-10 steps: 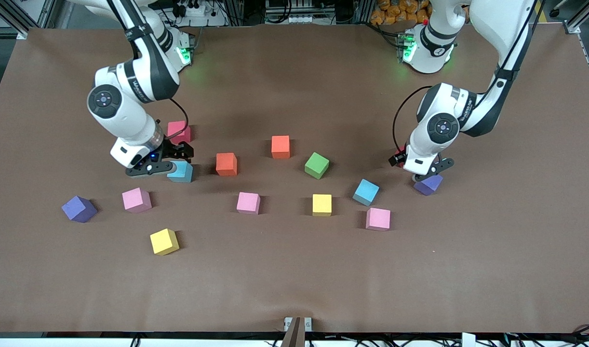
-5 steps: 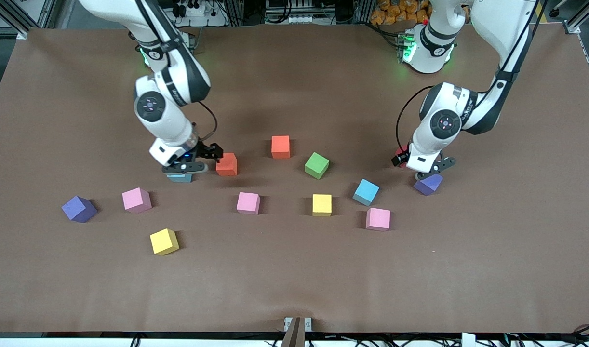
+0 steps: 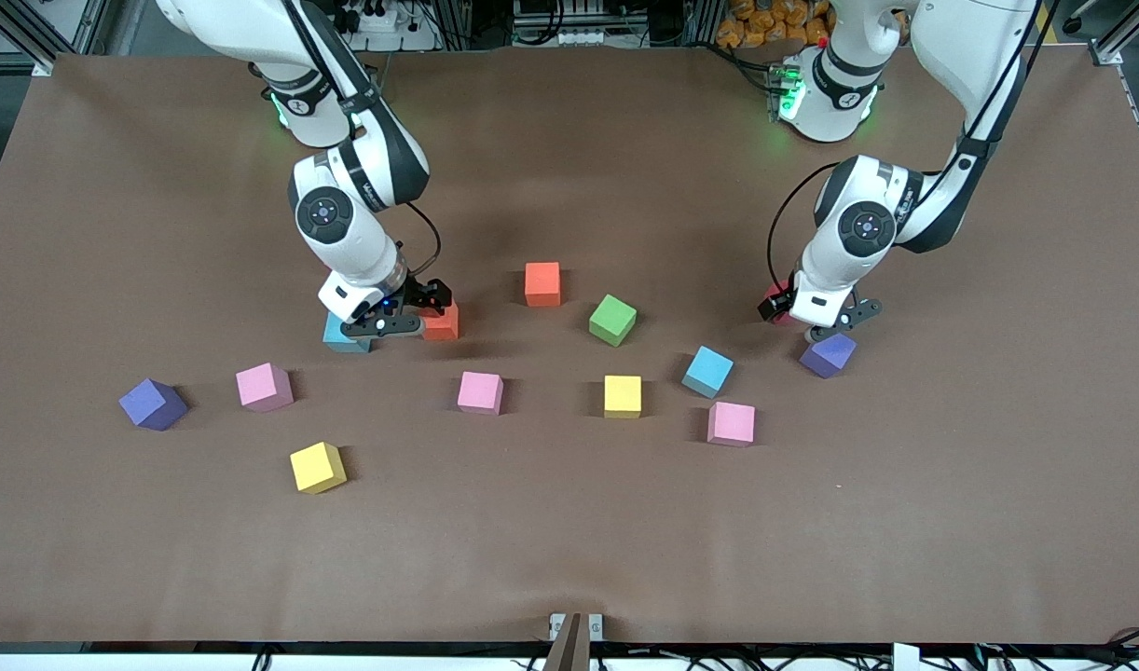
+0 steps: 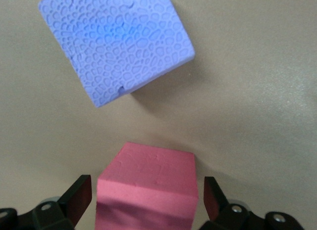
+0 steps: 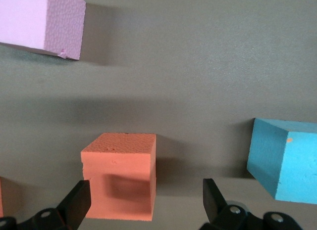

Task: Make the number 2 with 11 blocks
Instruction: 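Grasp the pink cube with the left gripper while the right gripper grasps the orange cube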

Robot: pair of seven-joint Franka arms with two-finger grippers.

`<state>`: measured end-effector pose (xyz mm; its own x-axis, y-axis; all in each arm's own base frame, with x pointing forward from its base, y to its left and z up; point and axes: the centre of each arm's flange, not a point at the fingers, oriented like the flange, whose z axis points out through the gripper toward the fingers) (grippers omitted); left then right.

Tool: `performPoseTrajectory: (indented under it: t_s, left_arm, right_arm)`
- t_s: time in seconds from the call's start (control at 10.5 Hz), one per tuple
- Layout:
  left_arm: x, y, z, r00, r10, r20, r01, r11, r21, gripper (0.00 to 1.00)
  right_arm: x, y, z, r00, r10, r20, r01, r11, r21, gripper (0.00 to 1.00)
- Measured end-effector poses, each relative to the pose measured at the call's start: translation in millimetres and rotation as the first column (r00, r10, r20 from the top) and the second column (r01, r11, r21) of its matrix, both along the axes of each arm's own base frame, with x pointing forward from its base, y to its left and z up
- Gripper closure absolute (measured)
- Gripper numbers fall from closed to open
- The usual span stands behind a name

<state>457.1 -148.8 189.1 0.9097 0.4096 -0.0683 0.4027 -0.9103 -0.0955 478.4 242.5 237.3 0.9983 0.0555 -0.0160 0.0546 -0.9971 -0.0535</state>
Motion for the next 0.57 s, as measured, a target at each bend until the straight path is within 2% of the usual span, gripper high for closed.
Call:
performPoseTrajectory:
  t_s: [0.29, 0.57]
  left_arm:
    - [-6.6, 1.5, -4.9, 1.0, -0.002, -0.015, 0.002, 1.0, 0.005, 0.0]
    - [-8.3, 0.8, -5.9, 1.0, -0.005, -0.018, 0.005, 1.0, 0.005, 0.0]
  right_arm:
    - [-2.7, 12.6, 0.2, 1.0, -0.017, -0.008, 0.017, 1.0, 0.023, 0.0]
    - [-5.1, 28.4, -9.3, 1.0, -0.012, -0.018, 0.012, 1.0, 0.019, 0.0]
